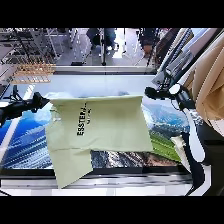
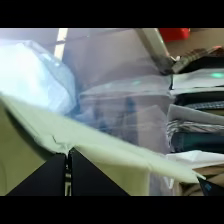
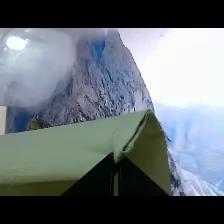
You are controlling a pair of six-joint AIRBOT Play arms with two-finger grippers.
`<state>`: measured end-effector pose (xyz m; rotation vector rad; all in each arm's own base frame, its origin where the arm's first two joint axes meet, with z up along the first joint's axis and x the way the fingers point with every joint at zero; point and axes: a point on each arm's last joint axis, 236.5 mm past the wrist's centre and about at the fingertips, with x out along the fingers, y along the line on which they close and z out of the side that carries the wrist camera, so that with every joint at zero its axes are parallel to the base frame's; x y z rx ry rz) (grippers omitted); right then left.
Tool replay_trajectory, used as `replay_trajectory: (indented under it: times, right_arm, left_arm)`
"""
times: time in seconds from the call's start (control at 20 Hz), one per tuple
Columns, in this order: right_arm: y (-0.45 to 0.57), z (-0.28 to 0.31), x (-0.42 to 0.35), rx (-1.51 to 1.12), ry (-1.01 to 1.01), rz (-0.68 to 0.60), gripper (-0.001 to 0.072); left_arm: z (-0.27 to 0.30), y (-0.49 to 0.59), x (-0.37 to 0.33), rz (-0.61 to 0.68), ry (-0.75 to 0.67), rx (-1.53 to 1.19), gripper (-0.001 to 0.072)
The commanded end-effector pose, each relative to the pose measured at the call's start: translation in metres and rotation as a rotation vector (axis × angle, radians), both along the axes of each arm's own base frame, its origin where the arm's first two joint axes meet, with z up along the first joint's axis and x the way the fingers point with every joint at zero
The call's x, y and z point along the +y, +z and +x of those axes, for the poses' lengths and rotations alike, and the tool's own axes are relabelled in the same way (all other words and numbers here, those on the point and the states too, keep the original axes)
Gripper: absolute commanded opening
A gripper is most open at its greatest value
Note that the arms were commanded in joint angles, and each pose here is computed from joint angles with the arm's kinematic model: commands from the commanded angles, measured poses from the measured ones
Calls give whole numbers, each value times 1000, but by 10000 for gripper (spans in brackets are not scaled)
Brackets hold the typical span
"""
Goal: Fold the clothes and pants, and hang the long-sleeved shirts on hangers.
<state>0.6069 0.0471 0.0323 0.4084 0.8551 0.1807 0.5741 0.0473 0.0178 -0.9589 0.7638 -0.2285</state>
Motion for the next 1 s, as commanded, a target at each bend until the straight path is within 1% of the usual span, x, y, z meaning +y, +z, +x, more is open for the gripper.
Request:
replay_trajectory:
  times: [0.0,0.2,0.25,0.4,0.65,0.7,0.75,0.8,0.85,0.9,0.95]
  right_arm:
    - [-33,-12,12,98,41,5,19]
    - [-73,-82,3,440,68,-46,19]
    - [-77,-91,-2,486,58,-64,19]
    - [-80,-100,-1,528,56,-59,19]
    - [-86,-115,4,590,82,-67,20]
    - [-87,-116,4,595,84,-65,21]
    - [-87,-118,4,604,88,-66,128]
    - [-88,-126,4,632,109,-73,348]
    - [-88,-139,0,673,147,-88,501]
    - [-90,-154,-7,728,175,-103,518]
    - [-91,-167,-15,781,180,-98,518]
  left_arm:
    - [-20,-25,-6,-27,-86,78,10]
    - [-69,-50,1,-24,-190,263,10]
    - [-78,-53,2,-26,-204,296,10]
    - [-92,-61,3,-8,-236,354,10]
    - [-98,-61,-1,-23,-256,374,12]
    - [-100,-60,-2,-27,-262,377,31]
    - [-104,-60,-4,-32,-279,387,199]
    - [-112,-62,-4,-30,-301,410,422]
    - [-124,-67,0,-15,-324,448,429]
    - [-142,-74,7,7,-344,520,429]
    - [-163,-83,18,41,-350,615,428]
